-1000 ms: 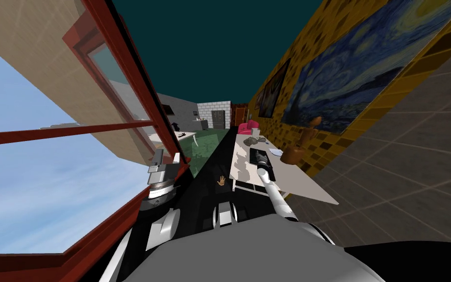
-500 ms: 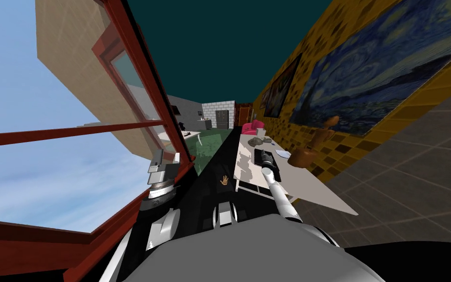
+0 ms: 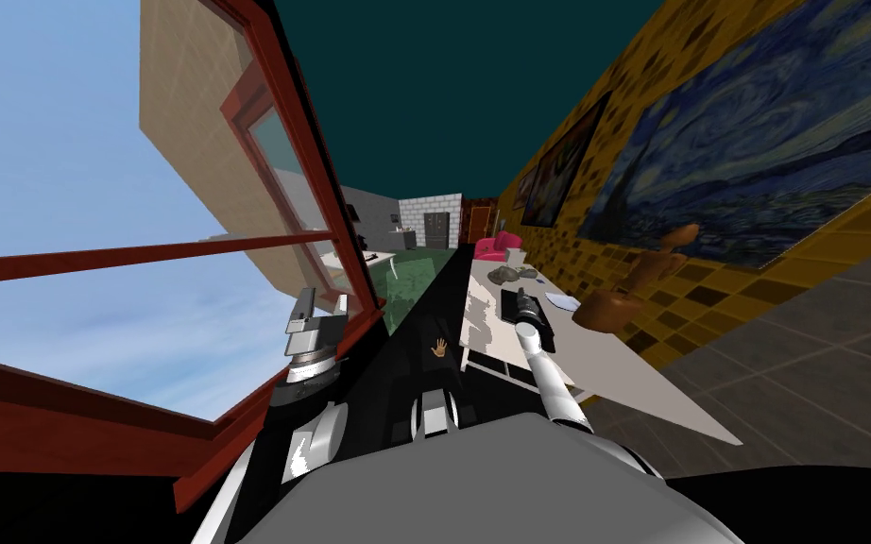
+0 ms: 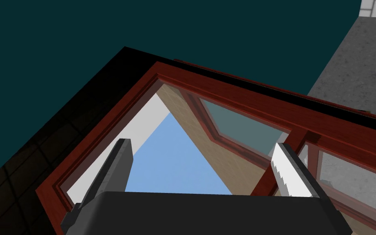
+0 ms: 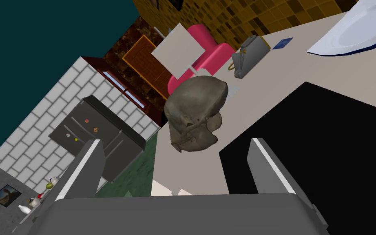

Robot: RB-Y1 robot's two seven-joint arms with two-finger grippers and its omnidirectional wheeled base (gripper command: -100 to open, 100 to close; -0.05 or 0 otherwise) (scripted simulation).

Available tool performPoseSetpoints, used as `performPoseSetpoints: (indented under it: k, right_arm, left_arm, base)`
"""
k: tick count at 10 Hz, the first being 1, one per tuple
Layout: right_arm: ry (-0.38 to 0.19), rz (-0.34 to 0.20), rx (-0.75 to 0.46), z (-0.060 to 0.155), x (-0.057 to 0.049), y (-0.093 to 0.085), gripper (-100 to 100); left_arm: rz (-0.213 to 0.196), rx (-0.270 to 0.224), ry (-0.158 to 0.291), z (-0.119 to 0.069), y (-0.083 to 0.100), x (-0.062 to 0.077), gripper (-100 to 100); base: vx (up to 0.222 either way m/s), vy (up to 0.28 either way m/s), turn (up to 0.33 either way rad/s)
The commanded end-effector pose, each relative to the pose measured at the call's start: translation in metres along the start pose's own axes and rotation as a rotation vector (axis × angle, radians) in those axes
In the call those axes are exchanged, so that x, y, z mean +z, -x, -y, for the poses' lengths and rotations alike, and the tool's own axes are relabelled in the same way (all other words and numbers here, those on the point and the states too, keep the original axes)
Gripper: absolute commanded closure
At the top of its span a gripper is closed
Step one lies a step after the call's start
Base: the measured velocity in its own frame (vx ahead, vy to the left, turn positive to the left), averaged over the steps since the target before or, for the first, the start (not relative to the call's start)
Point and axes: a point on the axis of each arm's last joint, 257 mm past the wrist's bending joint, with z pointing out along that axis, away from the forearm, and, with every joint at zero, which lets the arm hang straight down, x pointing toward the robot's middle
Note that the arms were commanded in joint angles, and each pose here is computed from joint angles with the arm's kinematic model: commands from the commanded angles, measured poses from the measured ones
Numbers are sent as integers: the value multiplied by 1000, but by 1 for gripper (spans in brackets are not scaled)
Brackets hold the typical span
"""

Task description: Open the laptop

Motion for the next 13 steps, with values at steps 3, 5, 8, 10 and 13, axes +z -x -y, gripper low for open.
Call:
performPoseSetpoints:
  k: [3, 5, 8, 10, 13]
  right_arm:
    - [28, -52, 148, -21, 5, -37, -100]
    - [35, -69, 205, -28, 6, -49, -100]
    - [40, -85, 265, -34, 6, -61, -100]
    - [44, -99, 317, -41, 6, -72, -100]
    - [50, -122, 418, -53, 4, -90, -100]
  left_arm:
    - [0, 0, 0, 0, 0, 0, 0]
    - [0, 0, 0, 0, 0, 0, 0]
    - [0, 0, 0, 0, 0, 0, 0]
    - [0, 0, 0, 0, 0, 0, 0]
    - [0, 0, 0, 0, 0, 0, 0]
  base:
    - [6, 21, 95]
    - [9, 17, 85]
    - [10, 12, 69]
    - [9, 7, 60]
    - [9, 7, 78]
